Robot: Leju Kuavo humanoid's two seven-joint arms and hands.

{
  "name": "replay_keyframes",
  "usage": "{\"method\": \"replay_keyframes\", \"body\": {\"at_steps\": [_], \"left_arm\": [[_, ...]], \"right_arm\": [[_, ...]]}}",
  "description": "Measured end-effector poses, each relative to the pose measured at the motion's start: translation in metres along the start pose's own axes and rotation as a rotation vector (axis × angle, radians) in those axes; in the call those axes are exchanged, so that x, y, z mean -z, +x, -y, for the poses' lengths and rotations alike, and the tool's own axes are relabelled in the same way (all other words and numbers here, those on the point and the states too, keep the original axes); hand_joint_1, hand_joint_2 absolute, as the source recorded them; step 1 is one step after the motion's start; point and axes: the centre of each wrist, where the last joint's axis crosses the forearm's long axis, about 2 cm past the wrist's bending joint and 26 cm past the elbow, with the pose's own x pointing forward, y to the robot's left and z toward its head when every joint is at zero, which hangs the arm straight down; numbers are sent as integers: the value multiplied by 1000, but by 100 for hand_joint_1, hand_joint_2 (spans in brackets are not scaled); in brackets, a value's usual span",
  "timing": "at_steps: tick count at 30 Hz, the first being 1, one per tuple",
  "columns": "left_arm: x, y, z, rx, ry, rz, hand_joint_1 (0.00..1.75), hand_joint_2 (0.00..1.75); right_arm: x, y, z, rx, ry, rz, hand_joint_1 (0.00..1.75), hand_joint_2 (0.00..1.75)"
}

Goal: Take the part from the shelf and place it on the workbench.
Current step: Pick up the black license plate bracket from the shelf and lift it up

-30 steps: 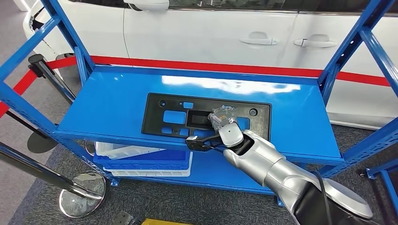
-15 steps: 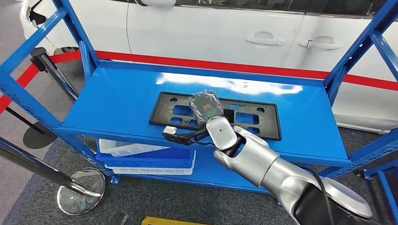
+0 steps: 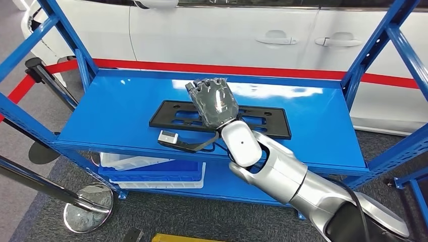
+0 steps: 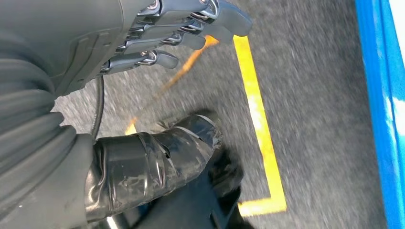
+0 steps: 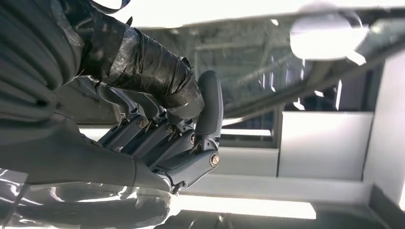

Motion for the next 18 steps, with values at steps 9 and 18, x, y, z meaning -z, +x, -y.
{"method": "replay_keyframes", "body": {"at_steps": [9,18], "left_arm": [[1,1,1,4,14,6,0,175],[1,1,6,-32,-46,49,0,175]], "right_arm": [[0,-4,27,48,-149,-2,175,175],[-9,-12,29,37,-73,-7,87,175]]}}
